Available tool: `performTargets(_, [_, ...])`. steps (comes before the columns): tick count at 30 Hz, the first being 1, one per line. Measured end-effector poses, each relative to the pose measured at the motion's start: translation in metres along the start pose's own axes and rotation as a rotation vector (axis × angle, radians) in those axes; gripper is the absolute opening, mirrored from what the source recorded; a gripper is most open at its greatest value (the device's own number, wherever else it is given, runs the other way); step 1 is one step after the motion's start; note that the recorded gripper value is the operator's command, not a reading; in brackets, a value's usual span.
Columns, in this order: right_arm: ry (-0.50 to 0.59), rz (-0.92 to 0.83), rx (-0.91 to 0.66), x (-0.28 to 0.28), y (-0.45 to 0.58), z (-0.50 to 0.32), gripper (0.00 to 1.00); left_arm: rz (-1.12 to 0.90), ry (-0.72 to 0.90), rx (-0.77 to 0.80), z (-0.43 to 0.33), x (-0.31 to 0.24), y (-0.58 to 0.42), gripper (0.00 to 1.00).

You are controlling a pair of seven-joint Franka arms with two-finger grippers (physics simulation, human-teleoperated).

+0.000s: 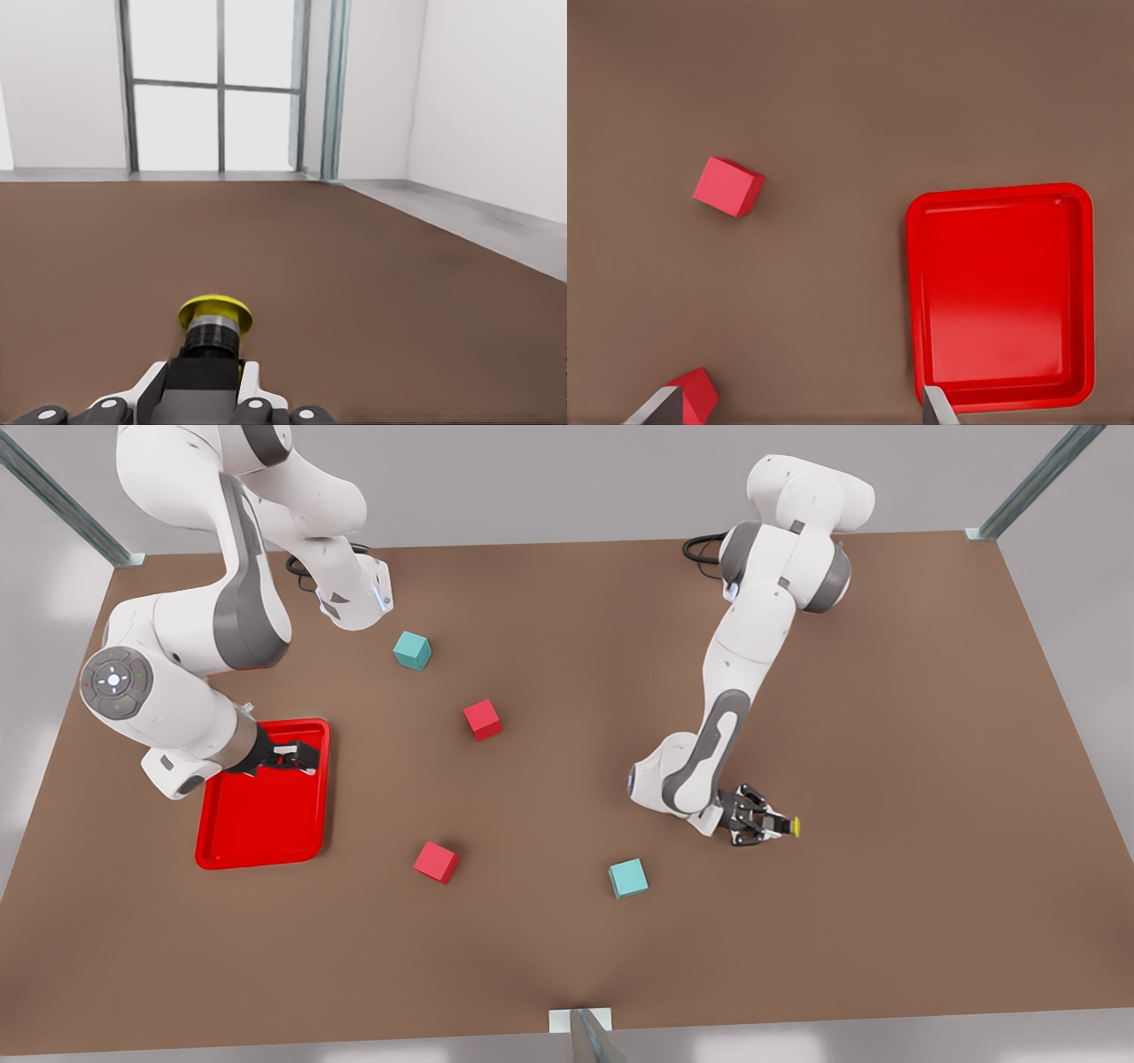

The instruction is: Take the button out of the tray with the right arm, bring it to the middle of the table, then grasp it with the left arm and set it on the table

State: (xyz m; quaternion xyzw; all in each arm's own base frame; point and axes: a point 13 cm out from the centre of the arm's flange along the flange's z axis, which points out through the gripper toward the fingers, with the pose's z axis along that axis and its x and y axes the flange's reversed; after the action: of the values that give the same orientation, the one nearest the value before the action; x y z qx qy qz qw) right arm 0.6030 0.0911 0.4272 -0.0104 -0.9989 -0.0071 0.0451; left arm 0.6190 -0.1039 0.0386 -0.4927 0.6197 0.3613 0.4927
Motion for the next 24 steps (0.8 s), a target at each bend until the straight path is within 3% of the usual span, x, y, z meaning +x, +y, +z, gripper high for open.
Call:
performTargets(10, [-0.001, -0.007, -0.001, 0.001, 0.005, -0.001, 1.0, 0.019, 0.015, 0.016, -0.025, 0.006, 0.002, 0.4])
performTargets(13, [-0.002, -0.007, -0.001, 0.001, 0.005, -0.001, 1.0, -0.034, -0.007, 0.005, -0.014, -0.034, -0.014, 0.4])
performTargets(16, [-0.002, -0.007, -0.002, 0.0, 0.005, -0.001, 1.0, -0.082, -0.067, -0.009, 0.012, -0.071, -0.03, 0.4])
performTargets(24, [0.001, -0.003, -0.002, 0.0, 0.003, 0.0, 1.0, -0.019, -0.244, 0.019, 0.039, -0.044, -0.011, 0.4])
